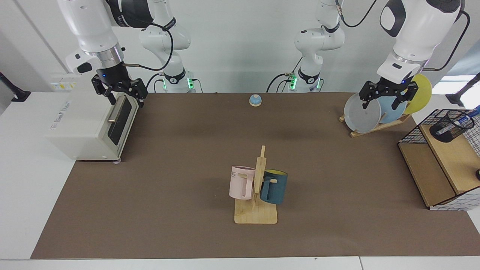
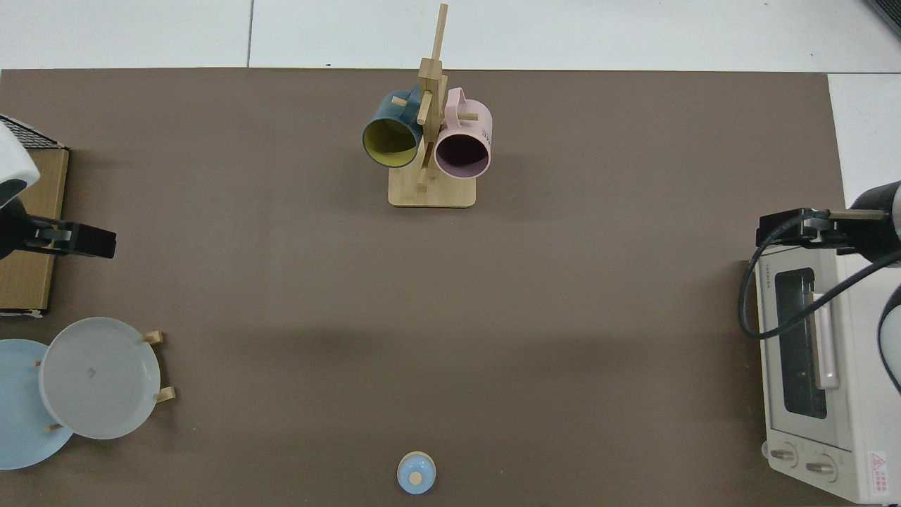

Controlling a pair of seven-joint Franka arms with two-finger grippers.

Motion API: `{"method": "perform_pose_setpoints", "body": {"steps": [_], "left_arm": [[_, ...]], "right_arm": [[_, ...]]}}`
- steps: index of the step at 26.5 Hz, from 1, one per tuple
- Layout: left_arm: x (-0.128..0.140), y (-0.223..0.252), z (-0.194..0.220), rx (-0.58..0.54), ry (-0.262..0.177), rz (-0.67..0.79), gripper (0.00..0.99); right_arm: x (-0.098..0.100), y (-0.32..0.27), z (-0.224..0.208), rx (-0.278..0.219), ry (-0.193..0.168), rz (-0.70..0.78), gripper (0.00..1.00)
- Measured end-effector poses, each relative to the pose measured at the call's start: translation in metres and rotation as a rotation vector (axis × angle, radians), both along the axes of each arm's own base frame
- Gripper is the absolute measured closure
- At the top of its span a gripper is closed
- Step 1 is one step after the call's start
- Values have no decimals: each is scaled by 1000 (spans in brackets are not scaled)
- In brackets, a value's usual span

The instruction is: Put markers into pen holder

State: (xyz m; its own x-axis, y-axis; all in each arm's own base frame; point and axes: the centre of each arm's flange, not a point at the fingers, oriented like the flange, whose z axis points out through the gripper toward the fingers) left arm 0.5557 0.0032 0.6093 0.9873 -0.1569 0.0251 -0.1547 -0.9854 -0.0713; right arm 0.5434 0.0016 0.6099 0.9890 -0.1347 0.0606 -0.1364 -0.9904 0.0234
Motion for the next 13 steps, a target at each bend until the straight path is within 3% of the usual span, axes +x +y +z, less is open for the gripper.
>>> {"method": "perform_pose_setpoints", "body": {"steps": [13], "left_arm": [[-7,9,11,-53,-7,22,0]], "right_arm": [[0,0,0,0,0,0,0]]}}
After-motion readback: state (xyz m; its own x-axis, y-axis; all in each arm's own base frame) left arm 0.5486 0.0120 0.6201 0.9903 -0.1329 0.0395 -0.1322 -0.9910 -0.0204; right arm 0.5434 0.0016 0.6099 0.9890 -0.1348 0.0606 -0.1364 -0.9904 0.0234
